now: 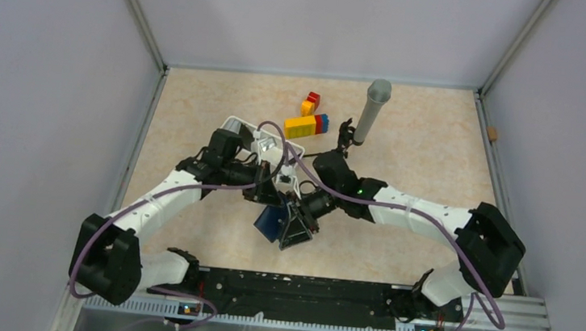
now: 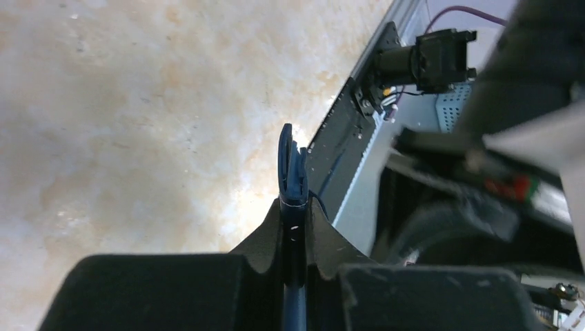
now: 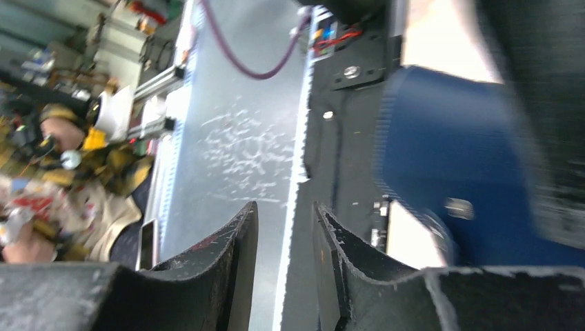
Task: Put the credit cards into the card holder
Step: Place the card holder at the center of the board, then open the card holder at the center of the board.
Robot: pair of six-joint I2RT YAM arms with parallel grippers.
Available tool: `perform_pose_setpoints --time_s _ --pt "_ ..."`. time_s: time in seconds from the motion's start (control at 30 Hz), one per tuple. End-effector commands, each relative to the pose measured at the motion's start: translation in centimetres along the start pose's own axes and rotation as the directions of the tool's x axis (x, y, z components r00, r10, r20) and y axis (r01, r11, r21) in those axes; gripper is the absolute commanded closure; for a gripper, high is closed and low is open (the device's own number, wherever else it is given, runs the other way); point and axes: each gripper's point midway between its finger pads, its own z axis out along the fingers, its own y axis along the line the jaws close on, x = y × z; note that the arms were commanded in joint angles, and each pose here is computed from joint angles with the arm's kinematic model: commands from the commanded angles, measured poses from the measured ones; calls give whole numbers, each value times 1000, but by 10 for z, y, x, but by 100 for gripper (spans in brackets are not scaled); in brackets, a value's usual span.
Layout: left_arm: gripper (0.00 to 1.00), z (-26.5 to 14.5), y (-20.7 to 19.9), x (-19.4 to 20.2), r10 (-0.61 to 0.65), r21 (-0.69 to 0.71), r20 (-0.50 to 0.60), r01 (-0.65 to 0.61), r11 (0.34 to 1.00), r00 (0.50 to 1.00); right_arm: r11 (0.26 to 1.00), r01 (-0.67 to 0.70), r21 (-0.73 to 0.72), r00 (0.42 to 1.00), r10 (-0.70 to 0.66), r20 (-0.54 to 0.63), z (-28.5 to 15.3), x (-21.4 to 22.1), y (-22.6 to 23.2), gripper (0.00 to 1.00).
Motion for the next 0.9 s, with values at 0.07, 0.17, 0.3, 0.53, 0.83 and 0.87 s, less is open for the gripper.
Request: perform_pose_setpoints --time_s 0.07,0.17,0.3,0.53,0.83,0.87 --pt "100 4 5 -23 30 5 40 -30 1000 999 976 118 -183 993 -119 6 -1 -12 57 67" --pt "100 4 9 -21 10 -23 33 -9 1000 999 993 118 -9 992 -118 50 -3 -22 38 67" --pt "100 13 36 -24 -92 -145 198 122 982 976 936 -15 351 984 -48 170 -27 -39 -12 61" --pt "100 25 66 -2 -188 -193 471 309 931 862 596 -406 692 911 201 361 -68 5 -91 41" --pt "100 22 94 8 -181 -259 569 384 886 802 562 -556 613 831 362 422 -28 29 -104 40" --pt "100 23 94 9 -183 -259 564 383 887 805 567 -560 604 828 369 422 -23 29 -107 40"
